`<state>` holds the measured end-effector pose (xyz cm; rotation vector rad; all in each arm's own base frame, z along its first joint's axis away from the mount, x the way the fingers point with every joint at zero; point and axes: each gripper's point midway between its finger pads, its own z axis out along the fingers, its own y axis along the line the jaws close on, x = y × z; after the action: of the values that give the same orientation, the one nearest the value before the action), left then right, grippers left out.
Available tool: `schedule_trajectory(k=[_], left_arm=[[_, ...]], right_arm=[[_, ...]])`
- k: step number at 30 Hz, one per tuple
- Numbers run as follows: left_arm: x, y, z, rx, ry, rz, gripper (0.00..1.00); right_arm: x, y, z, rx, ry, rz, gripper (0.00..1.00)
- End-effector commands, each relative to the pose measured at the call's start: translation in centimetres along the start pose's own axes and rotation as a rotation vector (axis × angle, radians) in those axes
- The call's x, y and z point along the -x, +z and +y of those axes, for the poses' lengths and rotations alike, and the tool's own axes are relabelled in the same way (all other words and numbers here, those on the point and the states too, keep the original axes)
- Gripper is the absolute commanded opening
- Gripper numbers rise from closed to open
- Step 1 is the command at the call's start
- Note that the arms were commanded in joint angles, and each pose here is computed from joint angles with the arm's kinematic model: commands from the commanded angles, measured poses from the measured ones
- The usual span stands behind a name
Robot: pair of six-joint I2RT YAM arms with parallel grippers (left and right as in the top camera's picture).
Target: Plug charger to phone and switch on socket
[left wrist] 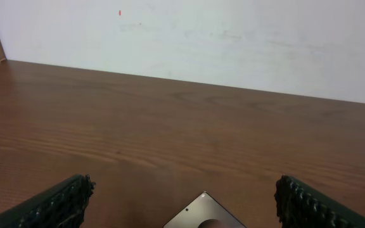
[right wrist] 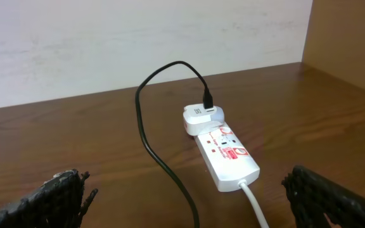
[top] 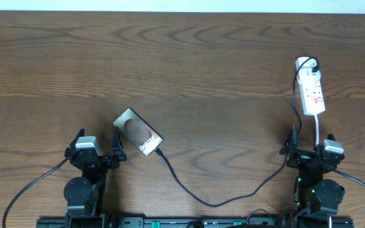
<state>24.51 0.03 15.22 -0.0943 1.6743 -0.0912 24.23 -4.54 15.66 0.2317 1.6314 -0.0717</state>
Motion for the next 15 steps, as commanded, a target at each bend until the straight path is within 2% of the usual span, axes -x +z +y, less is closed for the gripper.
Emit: schedule_trajectory(k=[1, 15], left_arm=[[-1.49, 0.06, 0.13, 0.000, 0.004, 0.047, 0.94], [-1.49, 0.06, 0.13, 0.000, 0.004, 0.047, 0.94]], right_arm=[[0.03, -0.03, -0.34, -0.018, -0.005, -0.003, 0.99], [0.03, -0.04, -0.35, -0.018, -0.005, -0.003, 0.99]])
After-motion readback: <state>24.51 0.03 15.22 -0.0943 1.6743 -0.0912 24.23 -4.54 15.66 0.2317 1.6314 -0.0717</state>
